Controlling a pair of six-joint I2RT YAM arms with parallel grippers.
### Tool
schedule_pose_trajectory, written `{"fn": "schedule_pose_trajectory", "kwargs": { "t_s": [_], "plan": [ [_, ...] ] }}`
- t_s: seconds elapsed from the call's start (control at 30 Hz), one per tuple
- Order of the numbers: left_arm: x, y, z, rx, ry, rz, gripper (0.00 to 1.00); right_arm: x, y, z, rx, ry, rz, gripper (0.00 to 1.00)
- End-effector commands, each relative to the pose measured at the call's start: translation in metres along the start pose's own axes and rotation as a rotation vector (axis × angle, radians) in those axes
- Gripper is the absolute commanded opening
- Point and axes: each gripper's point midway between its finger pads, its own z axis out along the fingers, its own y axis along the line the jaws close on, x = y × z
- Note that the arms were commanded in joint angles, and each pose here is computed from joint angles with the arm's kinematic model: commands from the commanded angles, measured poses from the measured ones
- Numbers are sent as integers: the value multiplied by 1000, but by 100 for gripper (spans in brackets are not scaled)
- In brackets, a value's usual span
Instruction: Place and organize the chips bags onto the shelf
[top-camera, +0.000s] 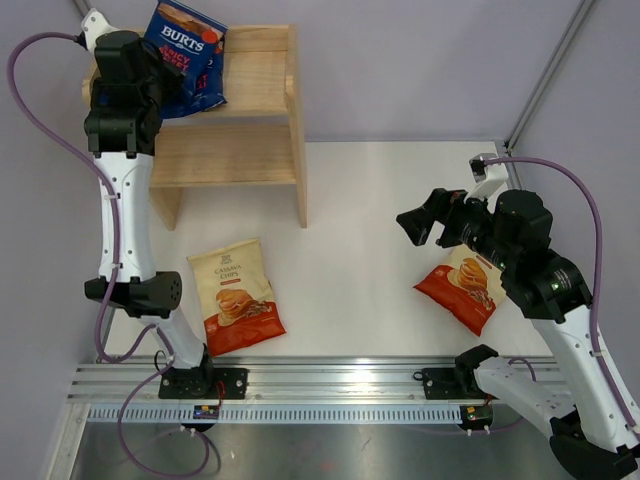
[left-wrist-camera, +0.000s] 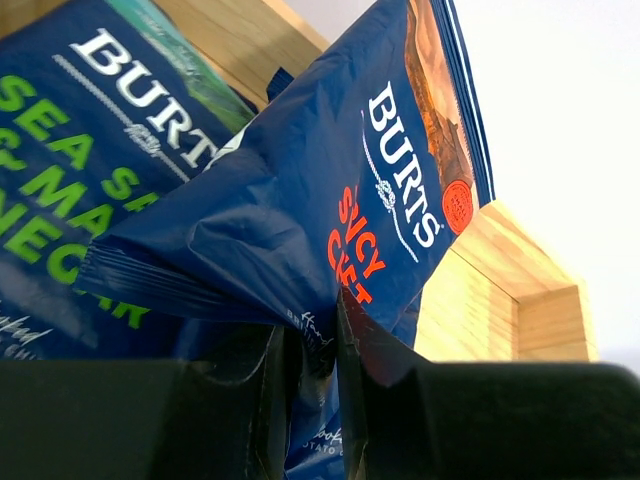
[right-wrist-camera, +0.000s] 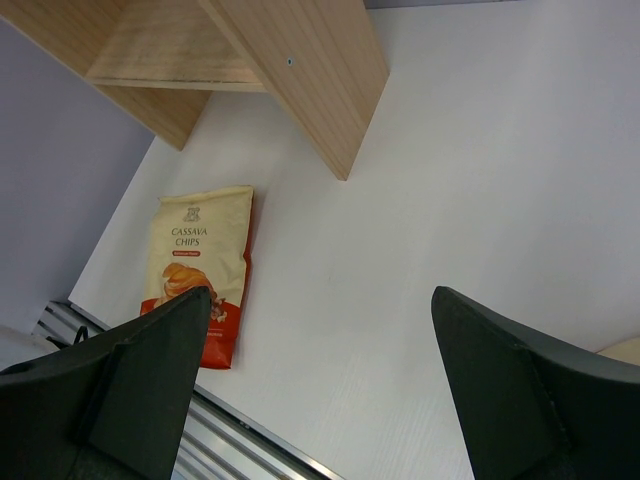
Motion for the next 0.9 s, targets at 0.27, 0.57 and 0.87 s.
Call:
{"fn": "schedule_pose_trajectory", "kwargs": {
  "t_s": [0.27, 0.57, 0.87],
  "plan": [
    [-19, -43, -15, 216, 4, -71, 0, -16, 8, -3, -17, -45, -1, 99],
    [-34, -60, -45, 273, 2, -263, 0, -15, 10, 2, -31, -37, 14, 99],
    [-4, -58, -54, 217, 81, -332, 0, -14, 10, 1, -31, -41, 21, 99]
  ]
}}
